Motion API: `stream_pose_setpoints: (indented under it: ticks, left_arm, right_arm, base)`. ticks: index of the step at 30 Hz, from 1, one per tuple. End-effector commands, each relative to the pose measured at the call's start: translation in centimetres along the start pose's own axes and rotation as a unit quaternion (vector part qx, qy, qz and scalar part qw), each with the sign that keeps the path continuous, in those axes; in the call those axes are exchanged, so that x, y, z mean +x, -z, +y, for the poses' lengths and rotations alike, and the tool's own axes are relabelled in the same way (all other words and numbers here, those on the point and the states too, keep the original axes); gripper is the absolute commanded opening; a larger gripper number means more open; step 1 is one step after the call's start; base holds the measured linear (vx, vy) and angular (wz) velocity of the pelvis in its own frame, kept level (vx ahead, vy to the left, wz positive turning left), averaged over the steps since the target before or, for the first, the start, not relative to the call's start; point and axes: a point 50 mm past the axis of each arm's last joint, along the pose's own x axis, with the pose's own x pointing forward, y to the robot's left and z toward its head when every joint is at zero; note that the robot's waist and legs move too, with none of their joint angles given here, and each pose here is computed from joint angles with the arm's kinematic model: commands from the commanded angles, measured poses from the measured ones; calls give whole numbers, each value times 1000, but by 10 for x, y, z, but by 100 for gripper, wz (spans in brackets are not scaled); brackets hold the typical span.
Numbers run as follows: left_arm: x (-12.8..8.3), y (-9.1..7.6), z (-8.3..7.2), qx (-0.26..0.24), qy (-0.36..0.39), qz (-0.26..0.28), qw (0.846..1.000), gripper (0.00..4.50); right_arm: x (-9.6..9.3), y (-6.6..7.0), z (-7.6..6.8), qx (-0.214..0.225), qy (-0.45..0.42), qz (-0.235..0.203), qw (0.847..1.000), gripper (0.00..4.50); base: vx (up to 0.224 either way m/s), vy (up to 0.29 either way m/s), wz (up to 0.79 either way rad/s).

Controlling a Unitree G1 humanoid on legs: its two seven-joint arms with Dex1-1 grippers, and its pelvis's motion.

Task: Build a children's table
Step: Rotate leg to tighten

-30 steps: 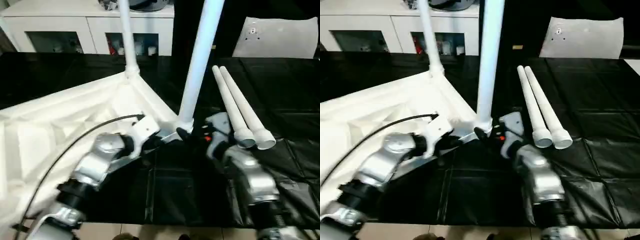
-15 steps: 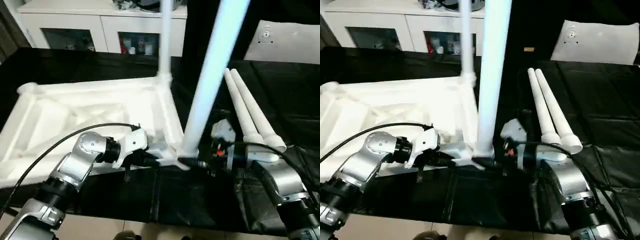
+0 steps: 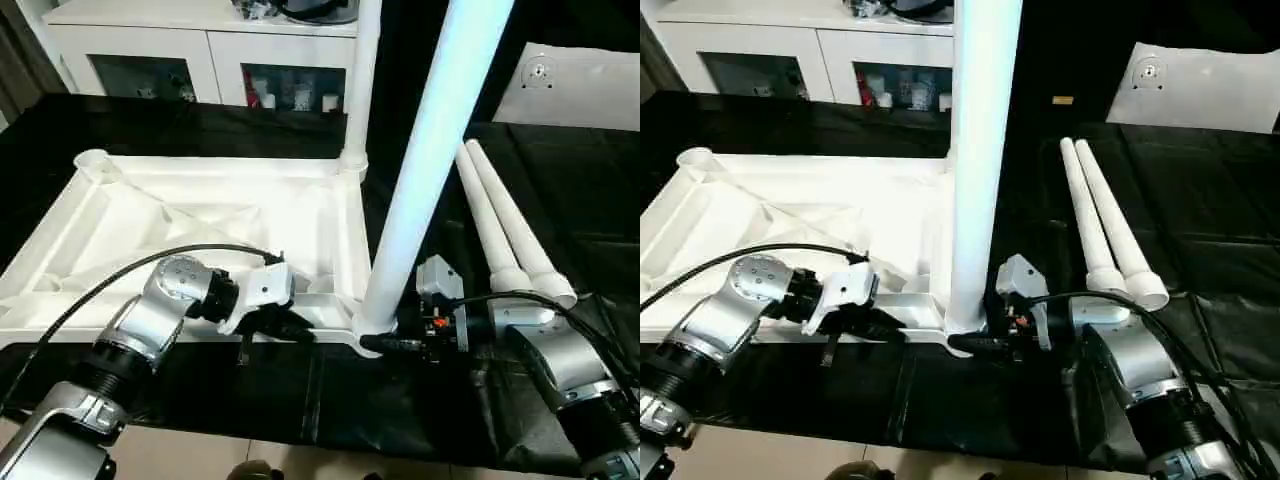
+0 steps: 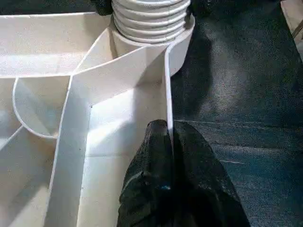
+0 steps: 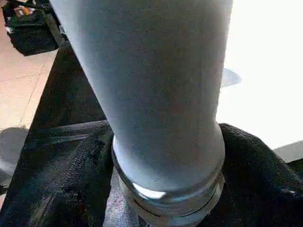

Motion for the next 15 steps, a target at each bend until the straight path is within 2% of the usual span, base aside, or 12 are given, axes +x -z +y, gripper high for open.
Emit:
stream_pose_setpoints:
  ticks: [1, 3, 8, 11, 12, 15]
  left_arm:
    - [1, 0, 0, 9, 19, 14, 1000, 0]
    - [1, 1, 0, 8, 19, 13, 1000, 0]
    - [3, 0, 2, -3, -4, 1, 1000, 0]
    - [9, -5, 9, -25, -63, -21, 997, 0]
    - [15, -9, 14, -46, -102, -36, 993, 0]
    - [30, -20, 22, -81, -172, -68, 979, 0]
  right_arm:
    - [1, -3, 1, -6, -19, -7, 1000, 303]
    - [2, -3, 2, -3, -22, -9, 1000, 284]
    - [5, -1, 6, 15, -18, -26, 999, 280]
    - [14, 3, 9, 36, 18, -44, 998, 279]
    - [22, 5, 6, 60, 67, -59, 994, 278]
    - [40, 8, -1, 80, 174, -75, 979, 277]
  base:
    - [0, 0, 0]
    - [0, 0, 0]
    - [0, 0, 0]
    - [0, 0, 0]
    - [0, 0, 0]
    - [0, 0, 0]
